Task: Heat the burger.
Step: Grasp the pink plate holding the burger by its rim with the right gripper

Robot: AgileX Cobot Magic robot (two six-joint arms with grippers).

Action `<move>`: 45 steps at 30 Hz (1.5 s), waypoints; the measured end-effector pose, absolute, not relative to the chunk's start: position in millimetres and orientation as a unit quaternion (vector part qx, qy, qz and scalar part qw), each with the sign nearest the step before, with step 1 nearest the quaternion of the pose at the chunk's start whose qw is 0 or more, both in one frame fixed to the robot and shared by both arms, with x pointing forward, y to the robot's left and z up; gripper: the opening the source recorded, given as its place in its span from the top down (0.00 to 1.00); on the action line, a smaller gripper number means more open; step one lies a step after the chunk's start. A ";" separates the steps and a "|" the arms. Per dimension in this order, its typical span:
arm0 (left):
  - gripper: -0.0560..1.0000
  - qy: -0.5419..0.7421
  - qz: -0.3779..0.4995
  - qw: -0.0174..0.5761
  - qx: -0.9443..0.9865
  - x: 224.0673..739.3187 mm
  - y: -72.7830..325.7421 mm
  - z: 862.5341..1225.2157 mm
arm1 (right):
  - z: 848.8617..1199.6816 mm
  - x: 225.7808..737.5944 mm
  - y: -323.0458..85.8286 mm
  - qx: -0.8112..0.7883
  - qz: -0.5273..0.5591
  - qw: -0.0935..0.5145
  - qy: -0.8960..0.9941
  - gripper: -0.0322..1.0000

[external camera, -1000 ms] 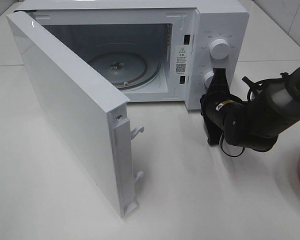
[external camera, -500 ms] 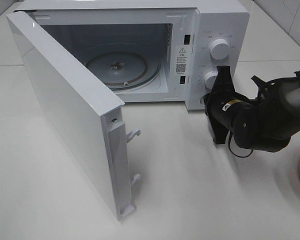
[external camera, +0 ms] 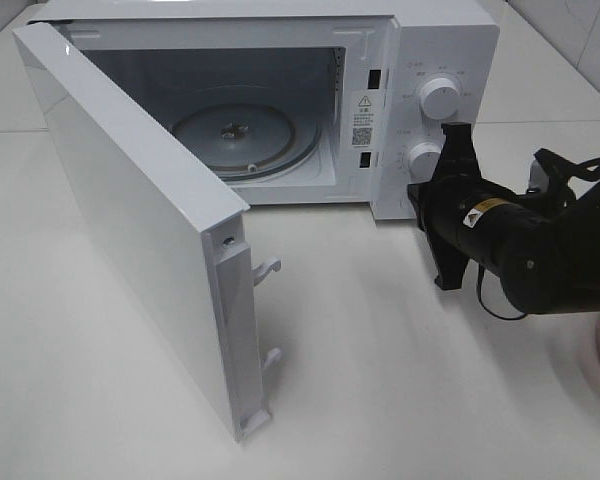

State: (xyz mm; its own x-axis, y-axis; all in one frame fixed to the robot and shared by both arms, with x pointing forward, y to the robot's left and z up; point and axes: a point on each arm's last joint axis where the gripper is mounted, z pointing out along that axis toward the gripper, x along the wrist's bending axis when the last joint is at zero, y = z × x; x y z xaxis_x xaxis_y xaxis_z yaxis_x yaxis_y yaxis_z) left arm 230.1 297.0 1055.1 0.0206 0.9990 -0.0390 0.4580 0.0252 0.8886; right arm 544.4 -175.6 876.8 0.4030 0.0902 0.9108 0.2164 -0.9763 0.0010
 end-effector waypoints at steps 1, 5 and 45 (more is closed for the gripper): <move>0.11 0.606 0.352 0.385 0.601 230.1 297.0 1055.1 | 879.7 539.3 -177.5 -0.837 -0.536 0.059 -0.094 0.97; 0.11 0.604 0.353 0.384 0.603 230.1 297.0 1055.1 | 883.9 531.1 -180.0 -0.838 -0.532 0.061 -0.103 0.97; 0.11 0.606 0.352 0.385 0.601 230.1 297.0 1055.1 | 971.0 464.4 -192.8 -0.684 -0.372 -0.108 -0.618 0.97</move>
State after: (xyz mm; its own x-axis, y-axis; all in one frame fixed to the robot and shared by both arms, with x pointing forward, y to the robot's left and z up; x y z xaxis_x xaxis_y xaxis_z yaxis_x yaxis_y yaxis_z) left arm 230.1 297.0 1055.1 0.0183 0.9989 -0.0435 0.4580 0.0302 0.8884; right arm 464.4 -192.8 971.0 -0.0411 0.9261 0.3751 0.7651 -0.2123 0.6079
